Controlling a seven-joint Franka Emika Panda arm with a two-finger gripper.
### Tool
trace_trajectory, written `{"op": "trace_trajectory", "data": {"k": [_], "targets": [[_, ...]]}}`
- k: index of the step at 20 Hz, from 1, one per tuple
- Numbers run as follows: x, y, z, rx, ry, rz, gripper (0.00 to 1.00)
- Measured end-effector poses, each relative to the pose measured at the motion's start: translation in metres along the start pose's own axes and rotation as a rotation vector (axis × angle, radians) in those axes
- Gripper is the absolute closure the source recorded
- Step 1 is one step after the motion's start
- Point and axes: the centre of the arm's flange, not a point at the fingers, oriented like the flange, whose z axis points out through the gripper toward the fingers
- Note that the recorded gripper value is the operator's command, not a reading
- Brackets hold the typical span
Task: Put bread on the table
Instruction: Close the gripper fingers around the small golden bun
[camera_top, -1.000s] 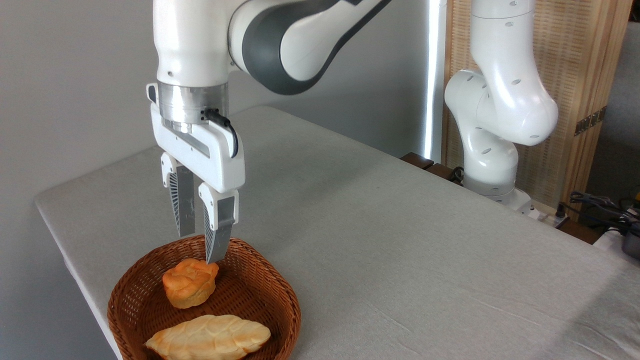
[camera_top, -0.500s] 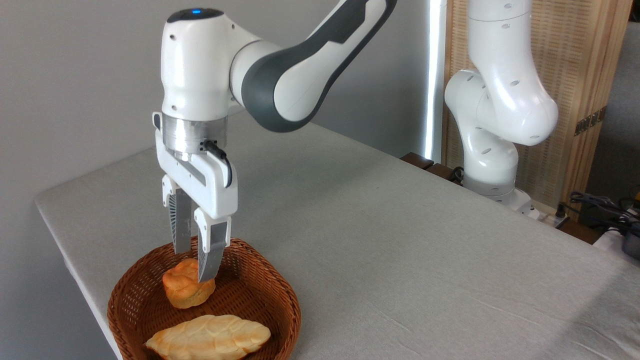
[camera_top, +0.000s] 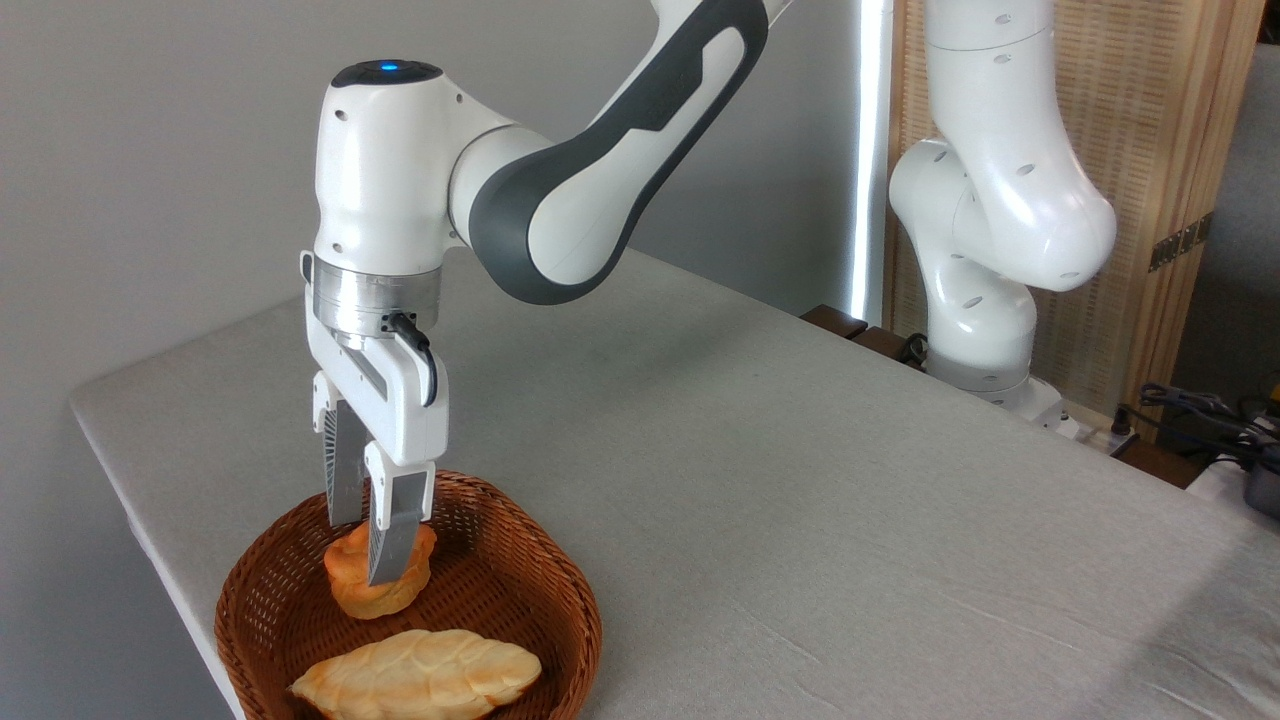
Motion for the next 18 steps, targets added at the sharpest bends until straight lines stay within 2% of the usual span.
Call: {"op": "trace_trajectory", "data": {"k": [9,18], "targets": [[-0.0006,-0.0006,0.0001,0.000,-0.001,0.075,0.00],[-0.0034,0.0014,0.0029,-0.021,-0.024,0.077,0.00]]}}
